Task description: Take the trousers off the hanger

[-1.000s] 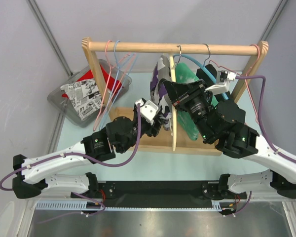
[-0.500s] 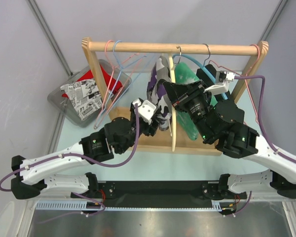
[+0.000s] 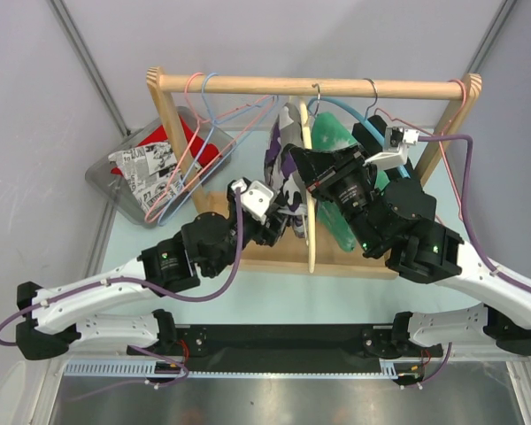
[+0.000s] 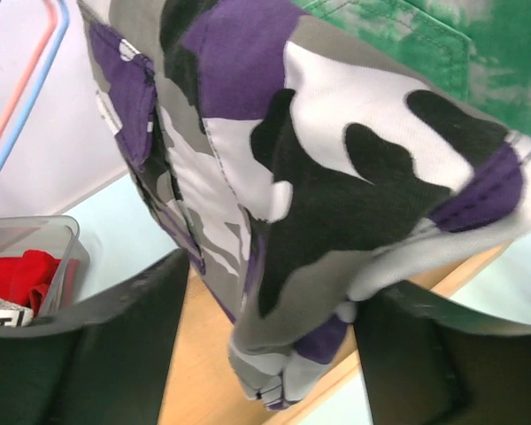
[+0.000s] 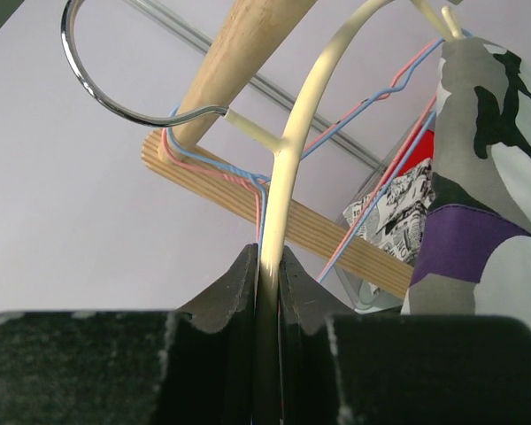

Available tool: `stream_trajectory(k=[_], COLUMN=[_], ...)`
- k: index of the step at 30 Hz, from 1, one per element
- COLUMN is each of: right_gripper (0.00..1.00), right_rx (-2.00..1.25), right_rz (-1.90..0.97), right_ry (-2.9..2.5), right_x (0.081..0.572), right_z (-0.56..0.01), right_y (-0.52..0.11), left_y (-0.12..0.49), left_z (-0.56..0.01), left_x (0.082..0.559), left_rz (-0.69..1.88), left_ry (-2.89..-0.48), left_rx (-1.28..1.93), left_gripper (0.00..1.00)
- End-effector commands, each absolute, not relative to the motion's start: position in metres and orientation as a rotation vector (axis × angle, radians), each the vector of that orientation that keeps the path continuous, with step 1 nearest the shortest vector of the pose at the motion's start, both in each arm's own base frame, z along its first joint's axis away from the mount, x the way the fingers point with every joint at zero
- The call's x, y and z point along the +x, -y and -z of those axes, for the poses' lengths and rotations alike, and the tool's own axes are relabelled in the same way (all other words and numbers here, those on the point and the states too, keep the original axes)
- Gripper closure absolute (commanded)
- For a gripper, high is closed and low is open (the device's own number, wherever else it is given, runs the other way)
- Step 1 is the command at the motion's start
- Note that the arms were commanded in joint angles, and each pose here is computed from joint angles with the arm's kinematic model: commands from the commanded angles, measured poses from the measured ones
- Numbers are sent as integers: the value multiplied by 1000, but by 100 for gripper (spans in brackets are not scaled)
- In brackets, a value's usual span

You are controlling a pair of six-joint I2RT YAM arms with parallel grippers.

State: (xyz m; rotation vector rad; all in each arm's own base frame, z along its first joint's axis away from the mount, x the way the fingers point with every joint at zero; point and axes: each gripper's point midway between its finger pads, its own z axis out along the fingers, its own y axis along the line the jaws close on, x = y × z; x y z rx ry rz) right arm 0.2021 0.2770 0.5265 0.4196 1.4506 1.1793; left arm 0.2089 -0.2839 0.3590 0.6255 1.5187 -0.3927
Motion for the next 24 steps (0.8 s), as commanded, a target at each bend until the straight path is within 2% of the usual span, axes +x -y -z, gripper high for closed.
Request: stream_trajectory(k=[1, 4, 7, 13, 18, 24], right_gripper=[100, 100, 100, 100, 100, 100], right_rx=[572, 563, 555, 558, 572, 573], right_rz=[-1483, -1489, -1494, -1476, -1471, -1445], right_ry=[-1162, -1179, -1182, -1195, -1192, -1223], right_x=[180, 181, 180, 181, 181, 183], right_z=[-625, -622, -623, -617, -607, -594], right_y=[-231, -241, -243, -239, -234, -234], left_y=[287, 299, 296, 288, 293, 300], left_z=[-363, -369, -377, -394, -413, -424], left_x=[221, 226, 235, 238, 240, 245], left_rz=[379, 398, 350, 356, 365, 339], left_ry=[-1517, -1506, -1516, -1469, -1428, -1414], left_rx=[576, 556, 500, 426, 416, 439], left_gripper=[21, 19, 20, 31, 45, 83])
